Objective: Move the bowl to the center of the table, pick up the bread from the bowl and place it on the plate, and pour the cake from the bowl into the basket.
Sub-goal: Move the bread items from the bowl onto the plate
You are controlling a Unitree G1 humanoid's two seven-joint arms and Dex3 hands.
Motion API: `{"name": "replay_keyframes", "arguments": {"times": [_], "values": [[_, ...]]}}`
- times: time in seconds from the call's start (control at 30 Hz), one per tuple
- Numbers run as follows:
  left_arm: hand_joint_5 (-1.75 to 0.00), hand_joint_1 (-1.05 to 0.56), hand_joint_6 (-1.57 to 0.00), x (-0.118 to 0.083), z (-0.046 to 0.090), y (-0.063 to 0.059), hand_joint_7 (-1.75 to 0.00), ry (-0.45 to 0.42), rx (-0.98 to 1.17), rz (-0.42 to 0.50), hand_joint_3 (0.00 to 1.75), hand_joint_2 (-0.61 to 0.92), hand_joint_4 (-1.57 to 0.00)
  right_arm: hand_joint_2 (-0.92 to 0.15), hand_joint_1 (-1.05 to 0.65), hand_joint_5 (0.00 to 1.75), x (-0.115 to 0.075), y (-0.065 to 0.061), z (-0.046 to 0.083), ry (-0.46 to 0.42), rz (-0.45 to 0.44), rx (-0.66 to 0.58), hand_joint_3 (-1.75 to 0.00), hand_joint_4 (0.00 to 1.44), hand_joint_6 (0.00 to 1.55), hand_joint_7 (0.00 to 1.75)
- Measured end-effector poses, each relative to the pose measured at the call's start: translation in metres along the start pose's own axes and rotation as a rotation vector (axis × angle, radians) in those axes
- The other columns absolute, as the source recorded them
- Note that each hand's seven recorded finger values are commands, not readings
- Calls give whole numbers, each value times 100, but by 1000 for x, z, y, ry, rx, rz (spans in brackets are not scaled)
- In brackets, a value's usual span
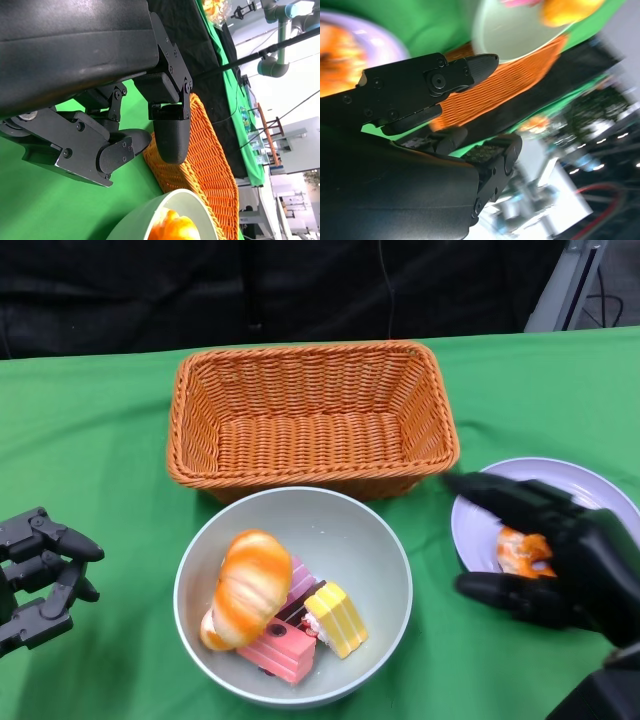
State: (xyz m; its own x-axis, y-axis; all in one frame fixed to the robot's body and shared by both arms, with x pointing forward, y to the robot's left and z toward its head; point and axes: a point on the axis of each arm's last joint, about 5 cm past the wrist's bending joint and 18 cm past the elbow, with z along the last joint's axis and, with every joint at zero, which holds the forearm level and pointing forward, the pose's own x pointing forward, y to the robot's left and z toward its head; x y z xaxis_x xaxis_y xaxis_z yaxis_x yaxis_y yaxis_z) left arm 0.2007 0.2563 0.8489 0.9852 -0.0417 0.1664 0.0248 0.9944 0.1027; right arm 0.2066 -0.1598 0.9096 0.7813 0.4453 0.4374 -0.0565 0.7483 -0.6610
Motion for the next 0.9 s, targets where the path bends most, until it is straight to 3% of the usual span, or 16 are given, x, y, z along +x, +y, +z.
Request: {"name": "replay_keyframes", "arguments": {"times": [0.13, 0.3, 0.53, 0.77, 0.9], "values": [[-143, -5, -83, 0, 0, 0, -109, 1, -1, 0, 87, 65, -78, -92, -52, 8, 18, 2, 11, -79, 73, -1, -4, 65, 65, 3], [-144, -6, -82, 1, -1, -1, -108, 3, 0, -5, 83, 66, -78, -89, -50, 8, 44, 15, 26, -193, 167, 37, -1, 68, 68, 3], [-142, -7, -83, 1, -1, -3, -108, 5, 19, -22, 81, 67, -77, -90, -49, 6, 58, 32, 34, -265, 248, 48, 0, 68, 67, 1], [-139, -7, -84, 1, -2, -6, -106, -2, 13, -28, 83, 66, -81, -90, -51, 3, 81, 47, 50, -364, 336, -11, 0, 64, 61, 0], [-136, -7, -84, 2, -1, -6, -107, -6, 13, -28, 85, 65, -83, -91, -51, 2, 89, 54, 51, -388, 408, -79, 0, 63, 60, 0]]}}
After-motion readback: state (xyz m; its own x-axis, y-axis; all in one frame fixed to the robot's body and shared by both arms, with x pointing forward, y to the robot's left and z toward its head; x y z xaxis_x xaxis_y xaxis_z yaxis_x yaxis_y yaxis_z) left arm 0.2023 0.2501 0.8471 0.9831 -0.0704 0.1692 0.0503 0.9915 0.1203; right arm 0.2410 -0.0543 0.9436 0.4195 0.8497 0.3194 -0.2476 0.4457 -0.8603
